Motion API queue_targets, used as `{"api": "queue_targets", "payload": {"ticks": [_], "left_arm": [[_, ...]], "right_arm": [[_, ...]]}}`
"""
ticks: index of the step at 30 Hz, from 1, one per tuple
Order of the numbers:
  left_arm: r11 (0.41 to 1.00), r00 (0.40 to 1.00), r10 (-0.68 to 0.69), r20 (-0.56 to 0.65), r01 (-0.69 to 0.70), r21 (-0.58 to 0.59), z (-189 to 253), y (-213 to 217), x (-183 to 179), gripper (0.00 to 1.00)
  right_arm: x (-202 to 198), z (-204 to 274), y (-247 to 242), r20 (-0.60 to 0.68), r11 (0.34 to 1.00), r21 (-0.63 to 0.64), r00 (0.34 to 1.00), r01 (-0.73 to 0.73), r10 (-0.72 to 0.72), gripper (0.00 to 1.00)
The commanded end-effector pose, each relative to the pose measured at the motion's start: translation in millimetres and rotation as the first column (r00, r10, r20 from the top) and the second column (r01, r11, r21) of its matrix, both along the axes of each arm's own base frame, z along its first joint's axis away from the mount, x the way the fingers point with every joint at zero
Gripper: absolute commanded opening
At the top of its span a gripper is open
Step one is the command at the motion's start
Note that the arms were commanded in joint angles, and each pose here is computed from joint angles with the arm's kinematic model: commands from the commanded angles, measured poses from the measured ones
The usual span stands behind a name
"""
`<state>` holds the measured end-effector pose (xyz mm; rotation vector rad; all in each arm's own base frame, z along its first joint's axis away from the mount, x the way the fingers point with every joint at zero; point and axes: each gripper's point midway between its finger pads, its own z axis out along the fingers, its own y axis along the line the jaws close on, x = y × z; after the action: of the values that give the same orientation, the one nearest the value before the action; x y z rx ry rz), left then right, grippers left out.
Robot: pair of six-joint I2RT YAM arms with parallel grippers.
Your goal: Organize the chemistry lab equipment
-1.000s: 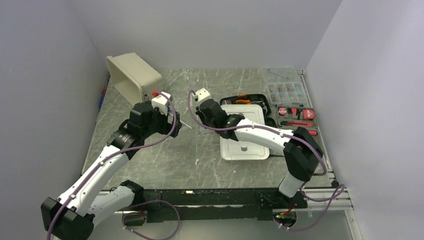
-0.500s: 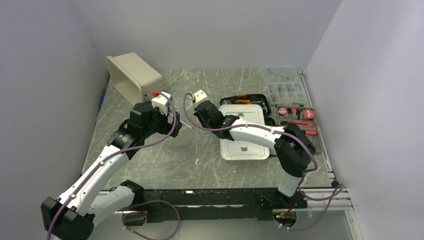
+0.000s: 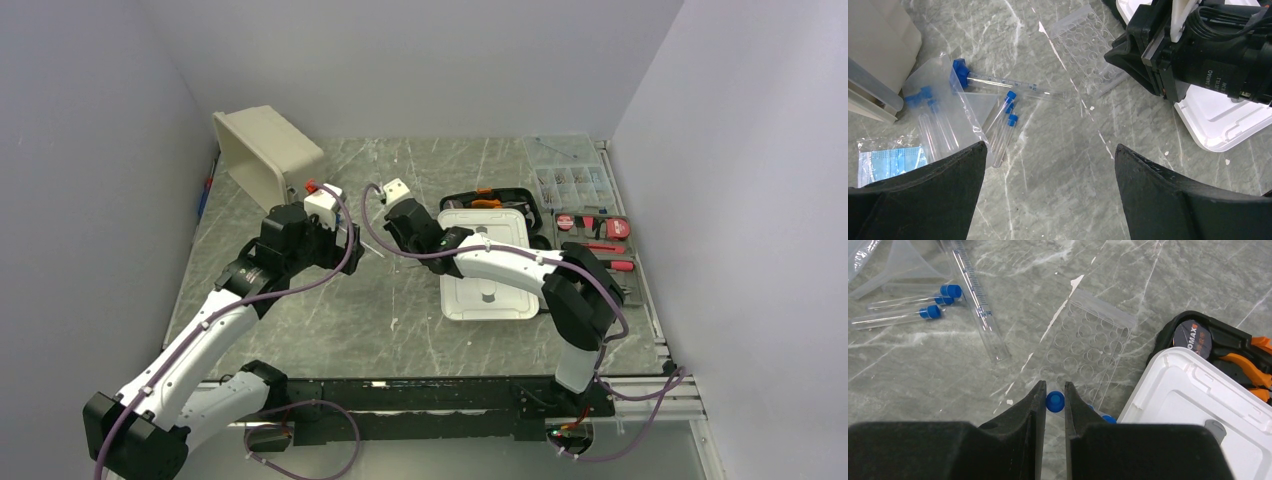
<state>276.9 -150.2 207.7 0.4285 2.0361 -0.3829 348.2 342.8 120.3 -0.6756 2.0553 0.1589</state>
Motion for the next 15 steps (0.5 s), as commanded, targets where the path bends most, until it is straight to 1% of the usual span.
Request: {"api": "queue_targets", "payload": {"ticks": [1, 6, 15], "left_arm": [[1.000, 1.000, 0.003, 0.009, -0.003, -0.009, 2.1, -0.7, 2.1, 0.99], [1.000, 1.000, 0.002, 0.009, -0.002, -0.009, 2.3, -1.2, 2.3, 0.99], [1.000, 1.000, 0.002, 0.000, -0.002, -0.005, -0.2, -1.3, 2.3, 0.99]], "right_arm": [[3.9, 20.8, 6.1, 0.020, 0.999, 0.034, 1.000, 0.010, -0.011, 0.10], [1.5, 25.4, 2.0, 0.020, 0.999, 0.038, 1.000, 0.020, -0.021, 0.10], [-0.3, 17.3, -1.6, 0.002, 0.999, 0.021, 0.999, 0.033, -0.033, 0.10]]}}
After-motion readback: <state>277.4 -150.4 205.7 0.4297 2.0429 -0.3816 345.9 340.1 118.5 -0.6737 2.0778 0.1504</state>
